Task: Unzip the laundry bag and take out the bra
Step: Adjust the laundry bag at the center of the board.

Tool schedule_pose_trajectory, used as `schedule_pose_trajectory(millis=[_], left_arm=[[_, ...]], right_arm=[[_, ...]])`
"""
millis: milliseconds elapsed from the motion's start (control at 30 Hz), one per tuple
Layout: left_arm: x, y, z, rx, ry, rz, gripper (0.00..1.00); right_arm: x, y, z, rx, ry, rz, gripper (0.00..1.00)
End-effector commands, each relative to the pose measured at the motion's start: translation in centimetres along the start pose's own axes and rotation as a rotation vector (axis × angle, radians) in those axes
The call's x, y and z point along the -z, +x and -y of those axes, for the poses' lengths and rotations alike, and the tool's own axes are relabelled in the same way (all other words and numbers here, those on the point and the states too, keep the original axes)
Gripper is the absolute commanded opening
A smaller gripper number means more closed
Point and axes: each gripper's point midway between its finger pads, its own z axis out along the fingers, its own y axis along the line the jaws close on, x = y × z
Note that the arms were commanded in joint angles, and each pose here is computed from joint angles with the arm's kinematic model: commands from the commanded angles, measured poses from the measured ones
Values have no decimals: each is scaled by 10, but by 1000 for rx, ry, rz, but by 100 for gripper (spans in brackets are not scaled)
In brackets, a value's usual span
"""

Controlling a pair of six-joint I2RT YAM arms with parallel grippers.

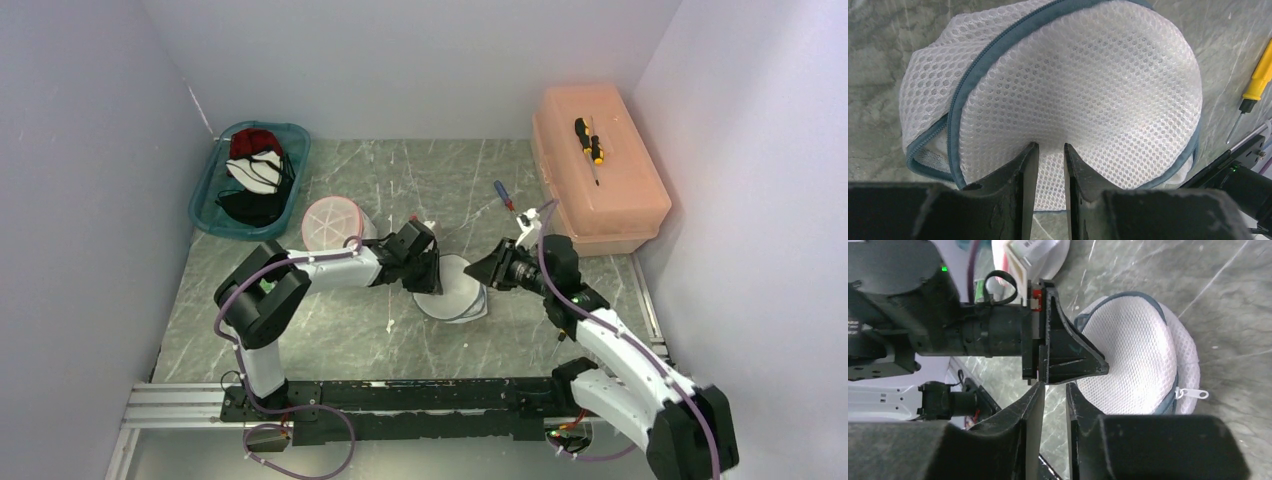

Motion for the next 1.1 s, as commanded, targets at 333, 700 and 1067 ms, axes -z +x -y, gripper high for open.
schedule_pose_trajectory(millis=[333,700,1067], left_arm=[[4,0,12,23,99,53,32],[-2,10,6,28,100,32,33],[15,-1,16,11,121,66,39]], right_arm=[[-30,70,69,-131,131,-172,24],[-24,92,120,-161,335,-149,22],[0,44,73,-90,276,-47,65]])
